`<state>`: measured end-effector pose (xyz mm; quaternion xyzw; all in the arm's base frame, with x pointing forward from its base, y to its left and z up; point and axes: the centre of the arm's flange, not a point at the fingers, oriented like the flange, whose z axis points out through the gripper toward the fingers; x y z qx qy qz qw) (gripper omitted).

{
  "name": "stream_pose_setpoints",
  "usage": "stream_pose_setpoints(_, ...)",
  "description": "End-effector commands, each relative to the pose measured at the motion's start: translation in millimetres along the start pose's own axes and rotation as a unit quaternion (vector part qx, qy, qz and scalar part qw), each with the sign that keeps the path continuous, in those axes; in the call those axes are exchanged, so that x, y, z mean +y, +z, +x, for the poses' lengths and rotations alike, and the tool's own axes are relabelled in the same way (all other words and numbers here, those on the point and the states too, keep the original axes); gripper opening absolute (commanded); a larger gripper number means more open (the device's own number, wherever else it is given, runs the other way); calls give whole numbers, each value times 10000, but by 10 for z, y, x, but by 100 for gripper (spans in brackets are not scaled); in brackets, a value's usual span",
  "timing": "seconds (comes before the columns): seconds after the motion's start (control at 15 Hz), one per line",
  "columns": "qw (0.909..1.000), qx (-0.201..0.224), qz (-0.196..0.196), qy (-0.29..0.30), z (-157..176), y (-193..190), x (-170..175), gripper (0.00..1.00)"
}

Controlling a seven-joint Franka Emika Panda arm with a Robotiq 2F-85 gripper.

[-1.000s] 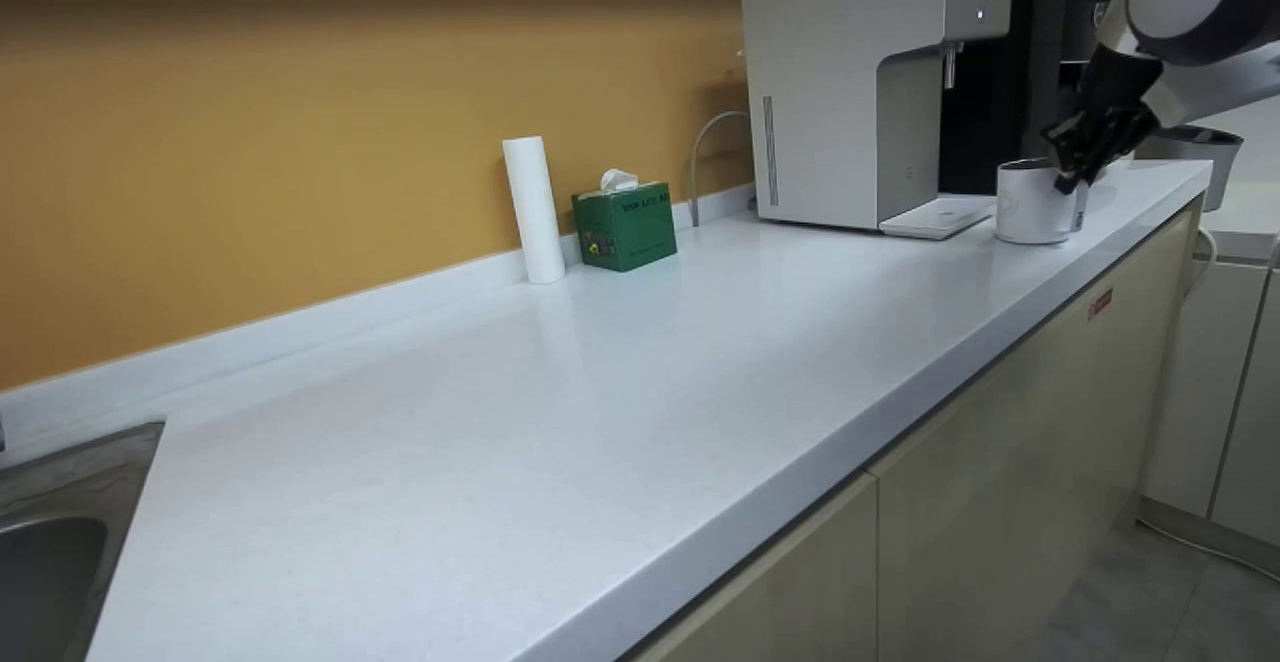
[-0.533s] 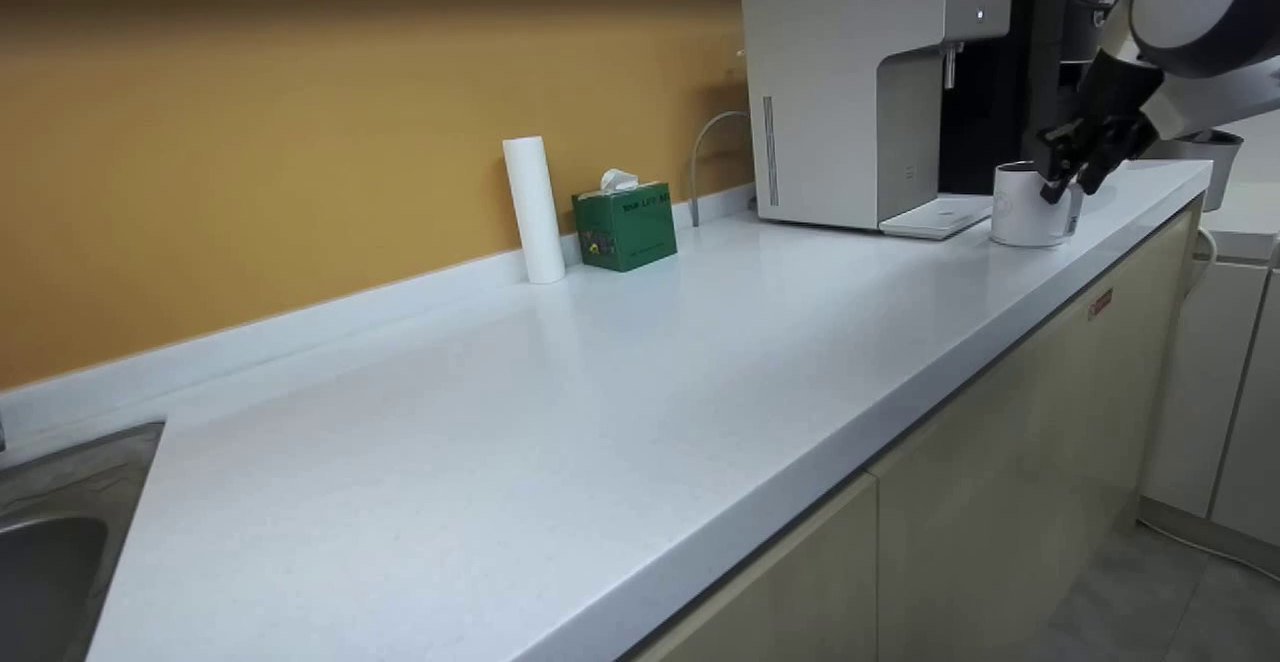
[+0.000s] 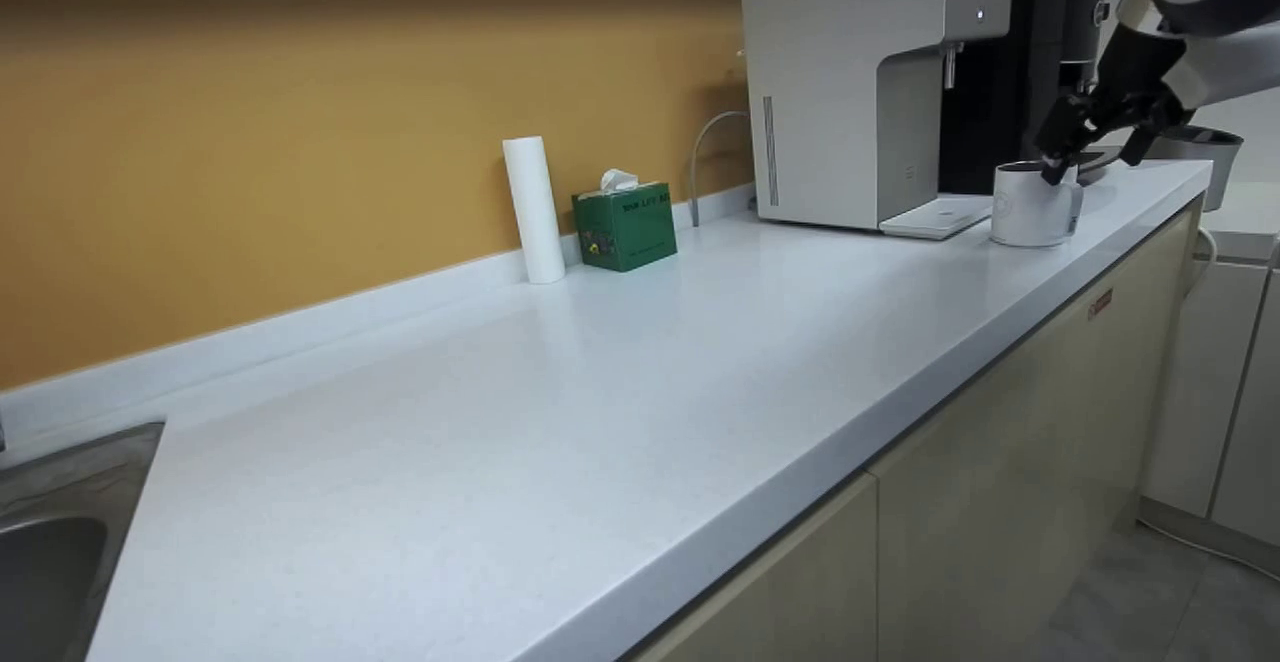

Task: Move the cup forward

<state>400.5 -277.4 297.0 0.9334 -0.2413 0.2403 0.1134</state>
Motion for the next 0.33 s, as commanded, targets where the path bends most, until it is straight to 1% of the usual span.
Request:
stream_pose_setpoints(0.0,9992,-266,269,87,10,-454,-170,100)
stream_pose_setpoints(0.27,9977,-490,456,-98,74,-528,-237,100)
